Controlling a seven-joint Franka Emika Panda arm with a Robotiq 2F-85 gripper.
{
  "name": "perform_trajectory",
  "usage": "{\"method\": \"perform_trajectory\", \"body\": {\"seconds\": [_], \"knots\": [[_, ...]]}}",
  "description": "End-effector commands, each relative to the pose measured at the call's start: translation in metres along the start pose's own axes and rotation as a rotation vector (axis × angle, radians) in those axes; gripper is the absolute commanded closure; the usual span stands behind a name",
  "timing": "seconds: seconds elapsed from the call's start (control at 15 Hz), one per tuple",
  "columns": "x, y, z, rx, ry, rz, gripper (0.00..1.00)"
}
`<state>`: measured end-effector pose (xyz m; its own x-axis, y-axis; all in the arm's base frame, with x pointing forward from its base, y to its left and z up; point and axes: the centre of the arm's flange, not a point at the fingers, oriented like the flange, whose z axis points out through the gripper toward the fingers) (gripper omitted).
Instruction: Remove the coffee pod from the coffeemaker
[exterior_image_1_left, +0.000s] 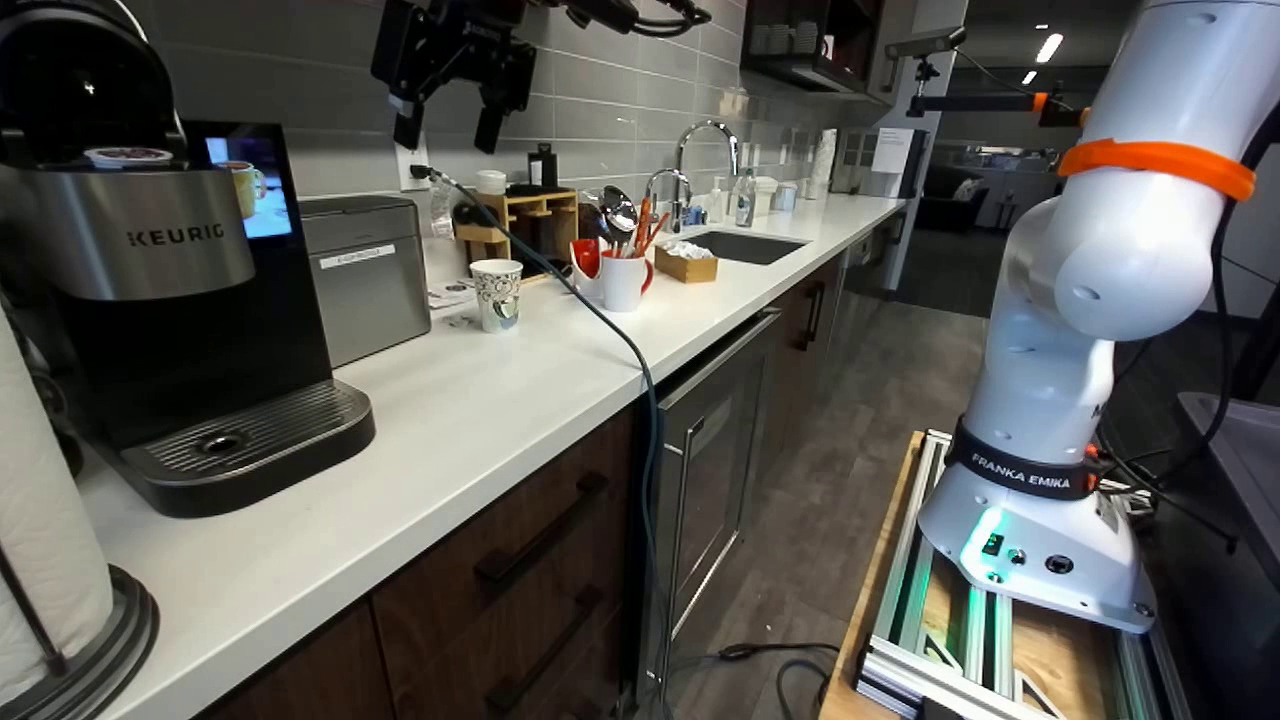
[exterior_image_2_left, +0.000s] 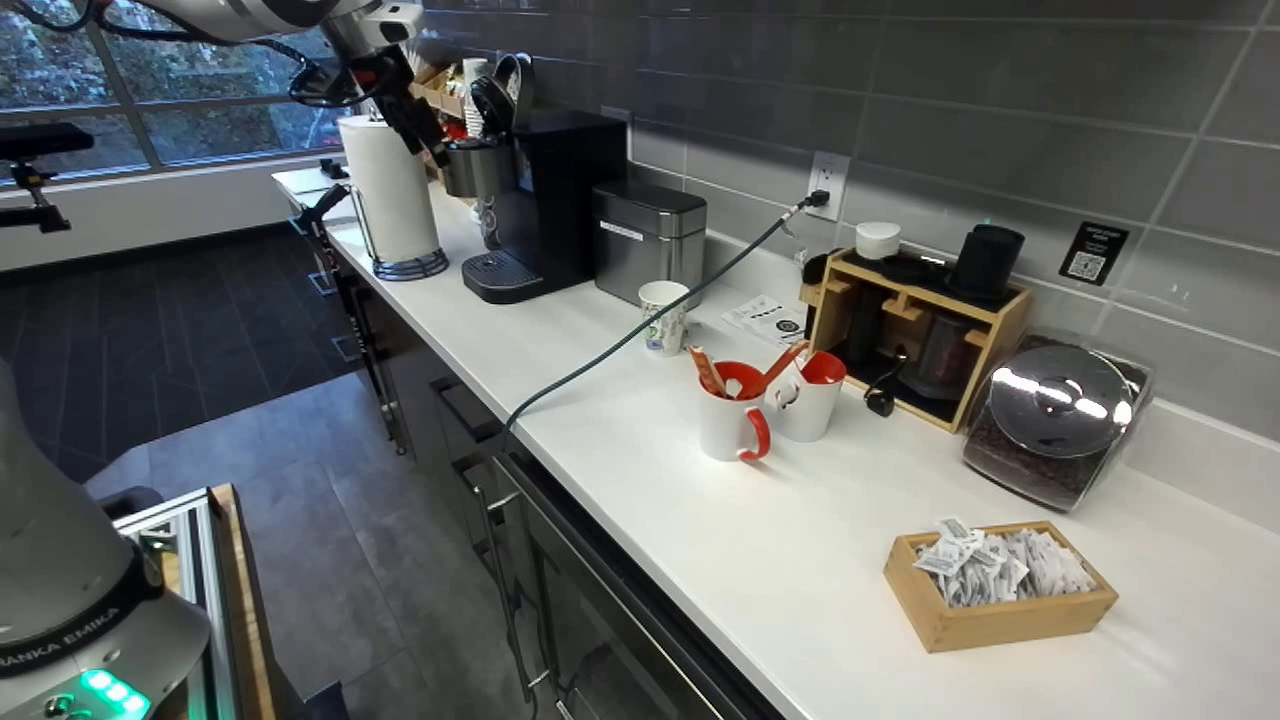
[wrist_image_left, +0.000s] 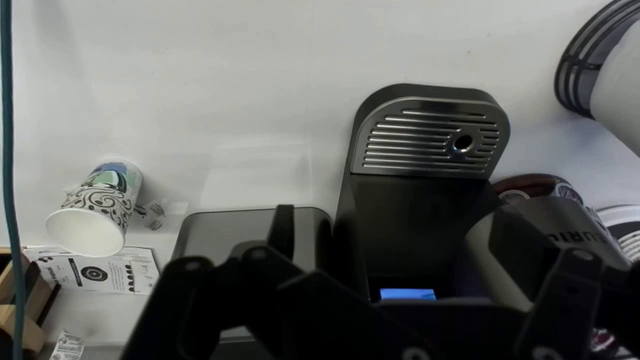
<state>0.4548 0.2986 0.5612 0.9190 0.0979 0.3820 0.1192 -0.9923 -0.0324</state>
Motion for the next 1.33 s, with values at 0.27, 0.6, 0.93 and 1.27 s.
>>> {"method": "perform_trajectory", "body": {"seconds": [0.27, 0.6, 0.93, 1.27], "knots": [[0.038, -0.094, 0.008, 0.066, 0.256, 0.034, 0.0], [0.059, -0.135, 0.024, -0.069, 0.306, -0.111, 0.0], [0.073, -0.176, 0.034, -0.085, 0.32, -0.15, 0.0], [0.08, -0.191, 0.048, -0.041, 0.298, -0.112, 0.0]]}}
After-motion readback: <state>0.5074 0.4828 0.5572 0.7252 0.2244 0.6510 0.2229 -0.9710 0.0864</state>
